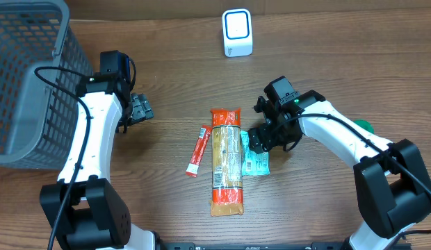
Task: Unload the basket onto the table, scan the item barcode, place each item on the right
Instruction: 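Move the right gripper left over the mint-green wipes pack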
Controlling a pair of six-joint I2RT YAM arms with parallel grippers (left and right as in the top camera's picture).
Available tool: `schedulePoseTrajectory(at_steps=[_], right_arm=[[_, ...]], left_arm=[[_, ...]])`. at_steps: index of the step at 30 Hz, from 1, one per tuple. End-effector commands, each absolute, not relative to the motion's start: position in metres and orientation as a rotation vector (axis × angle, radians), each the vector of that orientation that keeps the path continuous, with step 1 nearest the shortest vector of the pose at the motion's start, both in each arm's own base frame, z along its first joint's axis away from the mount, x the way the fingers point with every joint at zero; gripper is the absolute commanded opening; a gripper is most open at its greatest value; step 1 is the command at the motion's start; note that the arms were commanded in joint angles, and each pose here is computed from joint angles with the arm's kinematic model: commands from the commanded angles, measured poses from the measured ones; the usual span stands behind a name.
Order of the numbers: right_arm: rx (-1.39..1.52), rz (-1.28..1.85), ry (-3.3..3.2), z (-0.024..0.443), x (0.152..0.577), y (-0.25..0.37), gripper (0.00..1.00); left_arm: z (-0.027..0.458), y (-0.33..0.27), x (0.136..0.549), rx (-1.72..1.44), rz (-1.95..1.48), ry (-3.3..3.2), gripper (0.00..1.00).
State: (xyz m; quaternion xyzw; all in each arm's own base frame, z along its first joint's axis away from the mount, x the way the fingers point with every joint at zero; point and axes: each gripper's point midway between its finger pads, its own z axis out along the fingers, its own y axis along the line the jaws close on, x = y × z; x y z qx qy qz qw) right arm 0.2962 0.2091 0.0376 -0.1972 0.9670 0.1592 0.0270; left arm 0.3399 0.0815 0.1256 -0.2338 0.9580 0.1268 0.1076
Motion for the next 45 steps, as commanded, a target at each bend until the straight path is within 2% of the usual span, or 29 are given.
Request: schedulePoseTrajectory(at_steps=[1, 8, 15, 23, 31, 39, 45], right_arm=[[-0.609, 0.48, 2.973, 0.038, 0.298, 0.208, 0.95], [-0.609, 0.493, 2.919, 0.037, 0.31, 0.214, 0.95], [-0.588, 0.348, 2.875, 0.031, 0.325, 0.202, 0.95], [-0.586, 0.326, 2.881, 0.02, 0.321, 0.197, 0.95], [-0.563, 0.134, 2.906, -0.001, 0.314, 0.169, 0.95], [-0.184, -0.277, 2.967, 0.003, 0.305, 0.113, 0.97], [-0.079, -0.127, 2.975, 0.021, 0.299, 0.126, 1.0]], left_arm=[[0.138, 0.083, 0.344, -0.651, 0.375, 2.79, 1.0], [0.138, 0.083, 0.344, -0.651, 0.375, 2.79, 1.0], [0.138, 0.083, 0.344, -0.651, 0.375, 2.79, 1.0], [0.138, 0.083, 0.344, -0.651, 0.375, 2.79, 1.0], [0.138, 0.083, 0.344, -0.651, 0.375, 2.79, 1.0], [0.138, 0.083, 0.344, -0.651, 0.375, 2.79, 1.0], [0.138, 0.083, 0.344, -0.651, 0.375, 2.79, 1.0]])
